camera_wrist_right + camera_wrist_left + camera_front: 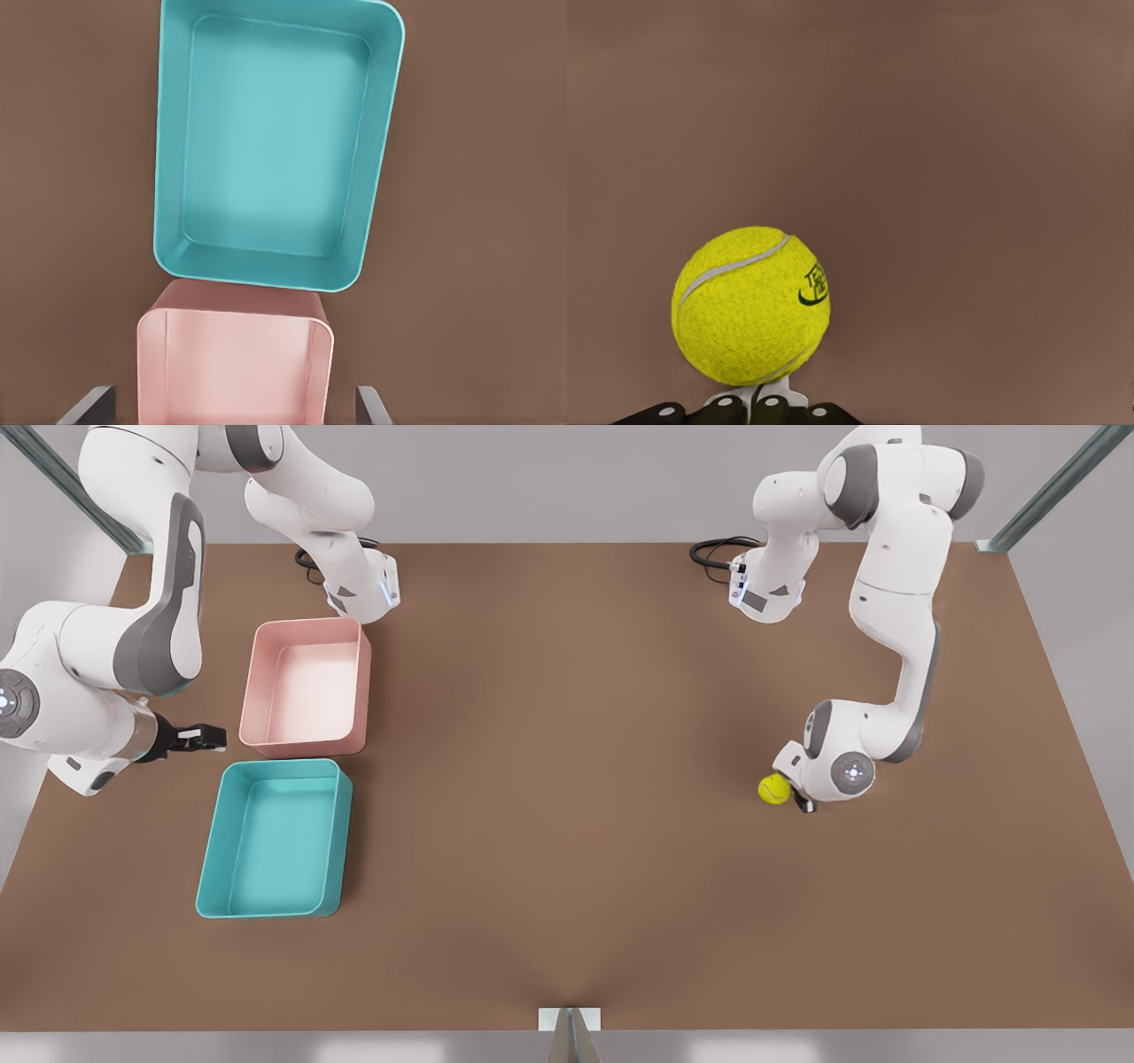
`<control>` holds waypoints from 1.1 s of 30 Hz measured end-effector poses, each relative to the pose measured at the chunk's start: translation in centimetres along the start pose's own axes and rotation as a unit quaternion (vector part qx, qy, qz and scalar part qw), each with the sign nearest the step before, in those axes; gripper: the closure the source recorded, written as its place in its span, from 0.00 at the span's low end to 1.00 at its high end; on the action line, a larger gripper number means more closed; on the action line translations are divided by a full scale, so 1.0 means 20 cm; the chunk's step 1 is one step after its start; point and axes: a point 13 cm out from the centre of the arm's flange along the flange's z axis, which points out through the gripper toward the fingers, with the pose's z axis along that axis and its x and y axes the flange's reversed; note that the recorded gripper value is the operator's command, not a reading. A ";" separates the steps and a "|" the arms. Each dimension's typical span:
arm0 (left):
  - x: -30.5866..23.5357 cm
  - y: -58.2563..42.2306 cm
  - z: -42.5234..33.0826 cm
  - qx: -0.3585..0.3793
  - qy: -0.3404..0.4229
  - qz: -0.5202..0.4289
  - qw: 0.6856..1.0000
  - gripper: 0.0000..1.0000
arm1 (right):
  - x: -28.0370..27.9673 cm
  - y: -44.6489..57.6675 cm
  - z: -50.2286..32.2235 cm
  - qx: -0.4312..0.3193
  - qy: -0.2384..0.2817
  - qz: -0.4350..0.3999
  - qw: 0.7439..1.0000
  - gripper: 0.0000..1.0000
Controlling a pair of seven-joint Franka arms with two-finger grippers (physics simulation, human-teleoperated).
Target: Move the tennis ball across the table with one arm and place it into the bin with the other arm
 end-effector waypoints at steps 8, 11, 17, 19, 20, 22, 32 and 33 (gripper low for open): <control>-0.86 -0.16 -0.18 -0.018 -0.078 -0.022 0.997 0.79 | 0.00 0.00 0.01 0.000 0.003 -0.001 1.000 0.00; -0.58 0.14 -0.95 -0.091 -0.100 -0.120 0.984 0.00 | 0.00 0.00 0.01 0.000 0.004 -0.001 1.000 0.00; 0.18 -0.11 -2.01 -0.063 -0.132 -0.362 0.921 0.00 | 0.00 0.00 0.02 0.000 0.005 -0.003 1.000 0.00; 0.16 -0.23 -2.03 -0.031 -0.120 -0.397 0.909 0.00 | 0.00 0.00 0.02 0.000 0.005 -0.003 1.000 0.00; 0.12 -0.29 -2.04 -0.021 -0.112 -0.407 0.906 0.00 | 0.00 0.00 0.02 0.000 0.005 -0.003 1.000 0.00; 0.05 -0.39 -2.04 -0.001 -0.093 -0.427 0.900 0.00 | 0.00 0.00 0.02 0.000 0.006 -0.004 1.000 0.00; 0.14 -0.51 -1.97 0.046 -0.043 -0.556 0.829 0.00 | -0.49 0.63 0.26 -0.007 0.014 -0.094 0.995 0.00; 0.13 -0.52 -1.97 0.048 -0.040 -0.563 0.824 0.00 | -0.61 0.88 0.37 -0.011 0.012 -0.116 0.993 0.00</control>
